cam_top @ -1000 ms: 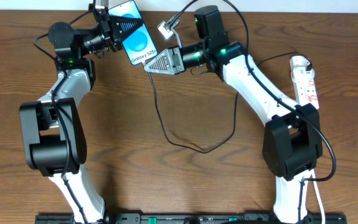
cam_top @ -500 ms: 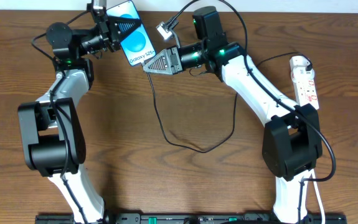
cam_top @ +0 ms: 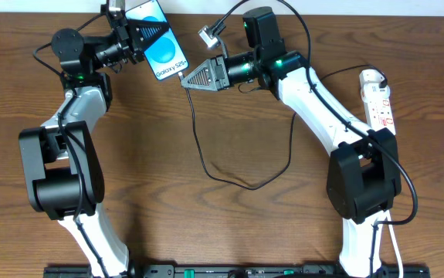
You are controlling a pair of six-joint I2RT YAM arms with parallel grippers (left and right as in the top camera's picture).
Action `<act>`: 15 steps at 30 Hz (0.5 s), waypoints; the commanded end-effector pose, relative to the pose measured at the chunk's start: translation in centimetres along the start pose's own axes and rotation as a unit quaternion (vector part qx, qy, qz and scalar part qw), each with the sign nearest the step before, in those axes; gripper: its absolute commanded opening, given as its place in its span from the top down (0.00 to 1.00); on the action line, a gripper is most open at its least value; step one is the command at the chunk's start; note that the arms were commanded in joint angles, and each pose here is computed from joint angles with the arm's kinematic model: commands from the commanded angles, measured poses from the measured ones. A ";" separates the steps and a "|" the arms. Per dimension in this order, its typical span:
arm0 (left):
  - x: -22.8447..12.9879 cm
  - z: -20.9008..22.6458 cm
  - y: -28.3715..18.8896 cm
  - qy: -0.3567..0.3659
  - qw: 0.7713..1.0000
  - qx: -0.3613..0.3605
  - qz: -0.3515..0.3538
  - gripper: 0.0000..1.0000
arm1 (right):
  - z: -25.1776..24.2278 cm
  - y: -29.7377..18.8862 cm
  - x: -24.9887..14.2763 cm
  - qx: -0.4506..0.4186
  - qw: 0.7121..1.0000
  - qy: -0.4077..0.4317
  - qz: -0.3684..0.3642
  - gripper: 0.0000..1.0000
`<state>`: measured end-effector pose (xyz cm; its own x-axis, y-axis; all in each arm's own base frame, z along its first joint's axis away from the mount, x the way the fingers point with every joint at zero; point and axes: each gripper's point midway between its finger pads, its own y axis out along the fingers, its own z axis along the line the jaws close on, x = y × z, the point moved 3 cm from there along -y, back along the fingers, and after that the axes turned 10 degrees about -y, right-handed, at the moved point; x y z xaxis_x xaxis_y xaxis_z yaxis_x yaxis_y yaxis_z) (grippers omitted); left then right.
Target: Plug charger to phone and switch on socket
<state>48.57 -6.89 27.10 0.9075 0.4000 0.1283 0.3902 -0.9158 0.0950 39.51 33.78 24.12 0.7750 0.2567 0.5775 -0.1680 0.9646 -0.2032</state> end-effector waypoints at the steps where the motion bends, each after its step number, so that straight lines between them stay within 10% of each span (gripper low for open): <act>1: 0.4 -1.1 0.2 0.009 1.000 -0.010 -0.017 0.93 | 1.5 -0.4 0.6 0.006 1.000 -0.010 -0.003 0.99; 15: 0.0 -1.3 0.2 0.014 1.000 -0.010 -0.006 0.93 | 2.0 -0.5 0.8 0.020 1.000 -0.023 -0.003 0.99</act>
<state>48.88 -6.76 27.36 0.8990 0.4244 0.1081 0.4138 -0.9040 0.1075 39.48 33.79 24.17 0.7734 0.2571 0.5794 -0.1706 0.9648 -0.2003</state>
